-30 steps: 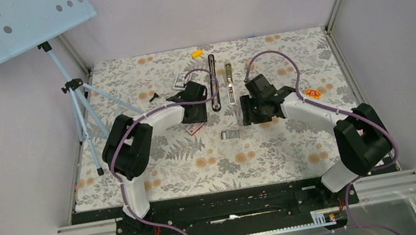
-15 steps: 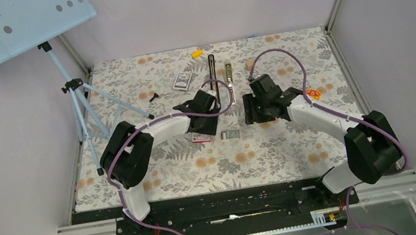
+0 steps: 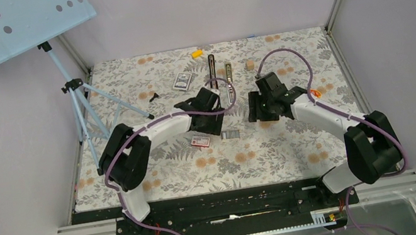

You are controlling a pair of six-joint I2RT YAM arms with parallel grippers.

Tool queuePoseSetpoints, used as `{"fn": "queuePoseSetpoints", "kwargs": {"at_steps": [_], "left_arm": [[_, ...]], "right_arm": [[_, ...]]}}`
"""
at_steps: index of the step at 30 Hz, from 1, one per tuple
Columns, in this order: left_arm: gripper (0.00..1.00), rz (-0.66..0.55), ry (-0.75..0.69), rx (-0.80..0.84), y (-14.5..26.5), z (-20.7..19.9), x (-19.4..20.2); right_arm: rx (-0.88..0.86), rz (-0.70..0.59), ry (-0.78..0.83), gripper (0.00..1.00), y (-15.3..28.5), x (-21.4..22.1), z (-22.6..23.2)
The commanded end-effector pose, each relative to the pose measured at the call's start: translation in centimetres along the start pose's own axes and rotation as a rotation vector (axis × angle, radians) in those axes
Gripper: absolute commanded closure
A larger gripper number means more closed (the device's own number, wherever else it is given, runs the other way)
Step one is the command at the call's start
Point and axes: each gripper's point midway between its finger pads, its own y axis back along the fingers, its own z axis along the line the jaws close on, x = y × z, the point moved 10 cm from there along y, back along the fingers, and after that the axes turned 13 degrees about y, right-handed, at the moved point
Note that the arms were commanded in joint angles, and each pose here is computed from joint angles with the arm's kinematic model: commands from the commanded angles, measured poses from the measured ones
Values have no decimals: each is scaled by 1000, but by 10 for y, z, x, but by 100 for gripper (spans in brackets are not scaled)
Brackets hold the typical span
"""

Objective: Unload the staples from the stapler

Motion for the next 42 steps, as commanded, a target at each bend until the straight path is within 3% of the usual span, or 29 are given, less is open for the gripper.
{"fn": "queuePoseSetpoints", "kwargs": {"at_steps": [1,5,10,14,18,21,28,32,37,42], "left_arm": [[27,-201,95,59,34,-17,-56],[25,-301,225,121,61,2,-82],[24,-356,458,190,90,55,-83],[23,-375,575,165,104,90,-62],[22,-371,640,163,108,108,-42],[21,-361,666,169,105,115,-30],[21,-348,684,171,102,123,-15],[22,-343,707,189,99,124,-12],[24,-345,740,219,93,123,-10],[24,-338,742,224,88,123,-10]], "right_arm": [[-84,-73,-17,39,7,-7,5],[-129,-165,5,38,10,-15,7],[-317,-469,120,31,17,-23,13],[-418,-642,370,30,14,-24,16],[-467,-715,655,24,11,-21,14],[-530,-704,930,21,5,-16,13],[-659,-414,1308,20,-21,-6,2],[-707,-348,1367,20,-35,-2,-1],[-799,-369,1347,23,-53,-3,6],[-767,-374,1337,23,-61,-10,8]]}}
